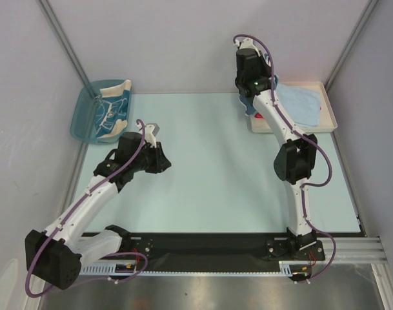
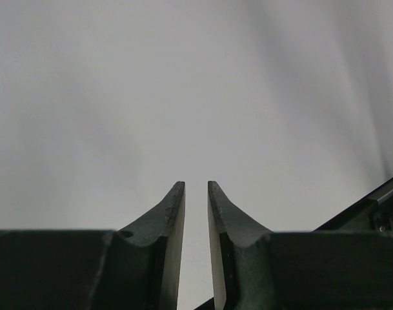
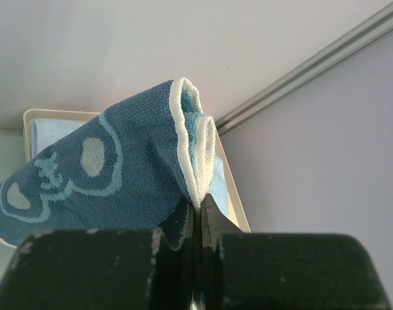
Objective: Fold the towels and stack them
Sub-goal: Neatly place the folded towel into the bin
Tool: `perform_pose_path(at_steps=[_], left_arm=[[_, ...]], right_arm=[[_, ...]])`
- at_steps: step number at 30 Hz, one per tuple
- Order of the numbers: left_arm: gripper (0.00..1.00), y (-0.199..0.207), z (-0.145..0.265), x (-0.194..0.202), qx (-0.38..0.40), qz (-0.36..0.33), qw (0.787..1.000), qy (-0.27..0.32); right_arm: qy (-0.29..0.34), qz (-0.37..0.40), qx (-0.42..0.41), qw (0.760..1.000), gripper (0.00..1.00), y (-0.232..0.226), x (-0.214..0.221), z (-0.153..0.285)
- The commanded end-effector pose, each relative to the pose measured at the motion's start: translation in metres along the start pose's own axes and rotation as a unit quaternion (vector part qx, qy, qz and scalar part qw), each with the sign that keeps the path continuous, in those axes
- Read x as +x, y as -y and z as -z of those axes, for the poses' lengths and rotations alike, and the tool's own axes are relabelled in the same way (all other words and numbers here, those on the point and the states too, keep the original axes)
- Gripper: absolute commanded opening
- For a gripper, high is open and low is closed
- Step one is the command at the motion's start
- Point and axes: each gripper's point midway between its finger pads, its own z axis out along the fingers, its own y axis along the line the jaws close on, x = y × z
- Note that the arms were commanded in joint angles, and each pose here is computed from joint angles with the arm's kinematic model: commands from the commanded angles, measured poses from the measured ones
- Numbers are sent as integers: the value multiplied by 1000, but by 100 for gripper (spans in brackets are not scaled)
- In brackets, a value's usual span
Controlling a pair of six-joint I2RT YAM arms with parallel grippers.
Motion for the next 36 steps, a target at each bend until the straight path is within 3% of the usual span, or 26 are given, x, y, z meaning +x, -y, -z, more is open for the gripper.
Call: perform_pose_path(at_steps=[1, 15, 36], left_arm=[[25, 4, 0, -4, 15, -15, 1000, 8], [25, 7, 1, -4, 20, -16, 1000, 10], [25, 5, -4, 1, 20, -12, 1000, -1]], right_arm=[[41, -70, 28, 996, 0, 60, -39, 21], [71, -94, 23, 993, 0, 77, -64, 48], [31, -135, -13, 990, 0, 66, -27, 1]])
